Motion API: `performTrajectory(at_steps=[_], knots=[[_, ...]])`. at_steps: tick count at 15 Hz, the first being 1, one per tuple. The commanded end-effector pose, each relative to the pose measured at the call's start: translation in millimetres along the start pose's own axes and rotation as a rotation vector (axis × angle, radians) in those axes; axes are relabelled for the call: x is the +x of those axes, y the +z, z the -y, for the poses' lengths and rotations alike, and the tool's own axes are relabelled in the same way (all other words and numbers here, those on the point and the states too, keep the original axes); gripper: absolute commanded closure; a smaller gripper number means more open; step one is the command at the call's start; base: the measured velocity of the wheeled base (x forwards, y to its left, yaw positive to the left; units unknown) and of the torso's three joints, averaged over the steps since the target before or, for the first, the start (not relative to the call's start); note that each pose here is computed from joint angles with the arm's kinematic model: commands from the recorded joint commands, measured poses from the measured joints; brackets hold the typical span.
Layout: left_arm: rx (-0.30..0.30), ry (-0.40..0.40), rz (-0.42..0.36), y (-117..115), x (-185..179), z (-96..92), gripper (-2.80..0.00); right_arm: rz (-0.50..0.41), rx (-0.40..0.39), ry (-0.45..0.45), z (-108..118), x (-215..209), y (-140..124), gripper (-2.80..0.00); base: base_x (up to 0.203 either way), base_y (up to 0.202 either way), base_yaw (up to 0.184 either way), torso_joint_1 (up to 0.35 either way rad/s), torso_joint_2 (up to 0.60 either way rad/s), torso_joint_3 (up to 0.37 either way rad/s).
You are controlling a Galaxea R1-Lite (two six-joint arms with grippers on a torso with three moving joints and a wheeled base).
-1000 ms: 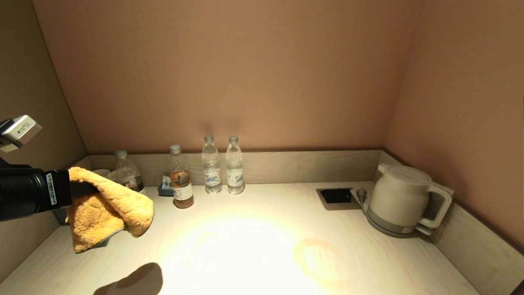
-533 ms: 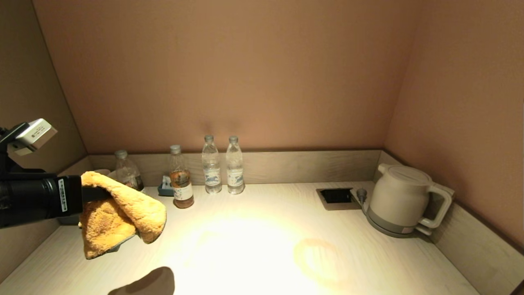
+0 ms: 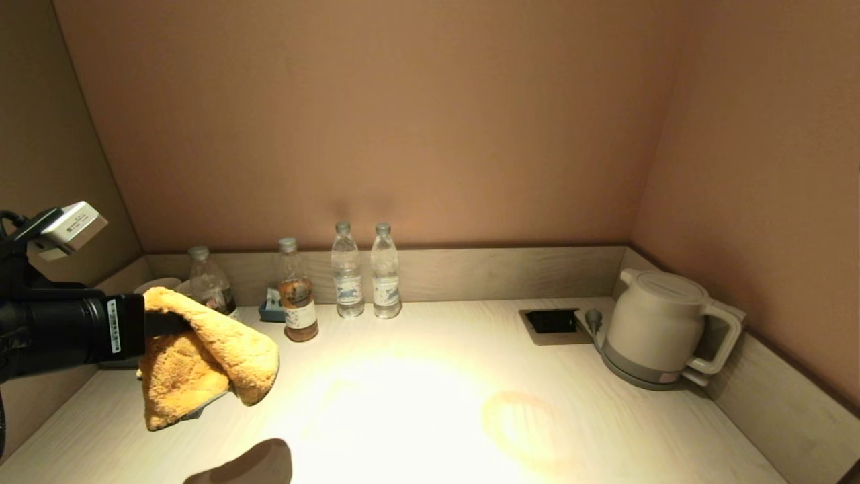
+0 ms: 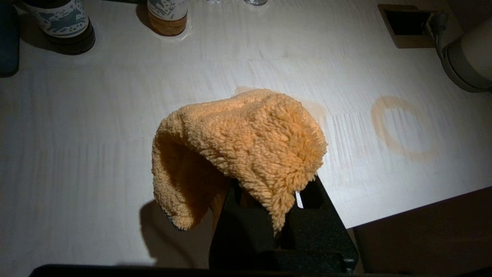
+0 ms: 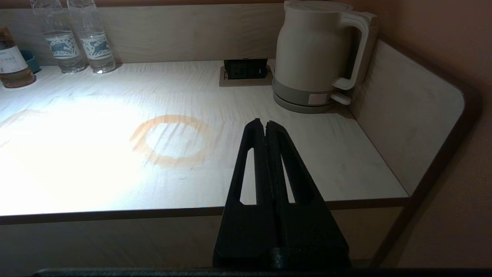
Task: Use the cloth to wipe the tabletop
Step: Sweep the stains on the table
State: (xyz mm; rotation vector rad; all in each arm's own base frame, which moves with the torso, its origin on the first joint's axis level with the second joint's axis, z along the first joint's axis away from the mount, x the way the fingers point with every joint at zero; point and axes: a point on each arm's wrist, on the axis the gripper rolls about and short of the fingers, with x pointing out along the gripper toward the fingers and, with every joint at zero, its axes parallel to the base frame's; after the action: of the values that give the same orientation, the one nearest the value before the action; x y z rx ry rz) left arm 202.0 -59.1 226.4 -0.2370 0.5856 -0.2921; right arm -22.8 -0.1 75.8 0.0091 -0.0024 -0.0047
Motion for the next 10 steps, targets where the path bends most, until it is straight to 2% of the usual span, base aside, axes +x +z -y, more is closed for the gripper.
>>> performTrajectory(at_steps=[1, 5, 8, 10], knots=[[0.000, 0.002, -0.016, -0.9, 4.7, -0.2, 0.00, 0.001, 0.000, 0.000, 0.0, 0.0, 0.0, 0.00, 0.000, 0.000, 0.000, 0.000, 0.00, 0.000], [0.014, 0.006, -0.028, 1.6, 12.1, 0.5, 0.00, 0.001, 0.000, -0.001, 0.0, 0.0, 0.0, 0.00, 0.000, 0.000, 0.000, 0.000, 0.00, 0.000], [0.057, -0.003, -0.062, 0.1, 26.1, 2.9, 0.00, 0.001, 0.000, 0.000, 0.0, 0.0, 0.0, 0.00, 0.000, 0.000, 0.000, 0.000, 0.00, 0.000], [0.068, -0.025, -0.027, 1.4, 41.1, 4.5, 0.00, 0.001, 0.000, 0.000, 0.0, 0.0, 0.0, 0.00, 0.000, 0.000, 0.000, 0.000, 0.00, 0.000]])
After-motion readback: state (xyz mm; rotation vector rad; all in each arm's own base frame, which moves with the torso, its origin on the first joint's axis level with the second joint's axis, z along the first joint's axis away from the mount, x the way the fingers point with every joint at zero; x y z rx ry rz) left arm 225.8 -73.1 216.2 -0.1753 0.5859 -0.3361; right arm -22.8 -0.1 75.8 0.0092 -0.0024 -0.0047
